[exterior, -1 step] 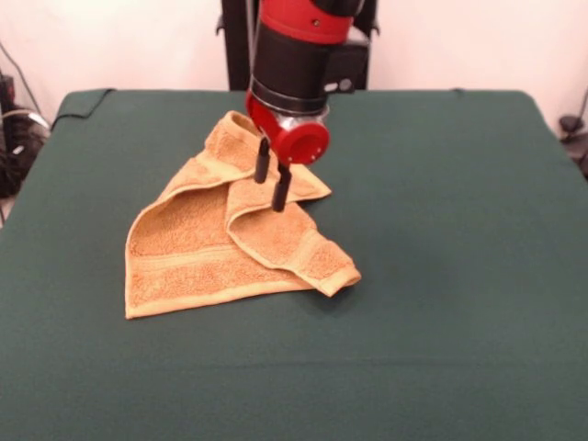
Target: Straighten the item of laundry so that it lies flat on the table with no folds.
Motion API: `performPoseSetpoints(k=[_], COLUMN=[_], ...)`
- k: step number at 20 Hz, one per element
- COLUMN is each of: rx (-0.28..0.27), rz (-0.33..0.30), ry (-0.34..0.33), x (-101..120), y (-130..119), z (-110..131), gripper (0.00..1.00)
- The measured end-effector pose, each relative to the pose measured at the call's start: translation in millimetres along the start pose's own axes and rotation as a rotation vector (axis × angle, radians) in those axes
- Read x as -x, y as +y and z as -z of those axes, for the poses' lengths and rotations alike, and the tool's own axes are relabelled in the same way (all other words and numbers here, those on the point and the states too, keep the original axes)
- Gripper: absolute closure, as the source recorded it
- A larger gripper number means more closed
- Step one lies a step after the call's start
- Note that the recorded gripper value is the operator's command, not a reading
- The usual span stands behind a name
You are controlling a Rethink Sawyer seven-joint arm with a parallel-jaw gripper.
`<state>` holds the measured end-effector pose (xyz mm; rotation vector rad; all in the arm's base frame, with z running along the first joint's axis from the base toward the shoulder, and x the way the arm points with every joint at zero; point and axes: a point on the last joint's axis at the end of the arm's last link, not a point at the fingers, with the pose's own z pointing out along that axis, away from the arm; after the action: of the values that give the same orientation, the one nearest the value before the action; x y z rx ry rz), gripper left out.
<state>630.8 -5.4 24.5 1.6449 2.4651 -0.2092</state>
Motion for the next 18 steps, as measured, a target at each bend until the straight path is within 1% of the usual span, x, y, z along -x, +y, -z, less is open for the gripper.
performPoseSetpoints(k=[7, 18], rx=[-0.007, -0.006], rz=[-0.023, -0.063], ry=[0.016, 0.027], x=[-13, -14], y=[5, 7], z=[-10, -14], gripper=[0.0, 0.0])
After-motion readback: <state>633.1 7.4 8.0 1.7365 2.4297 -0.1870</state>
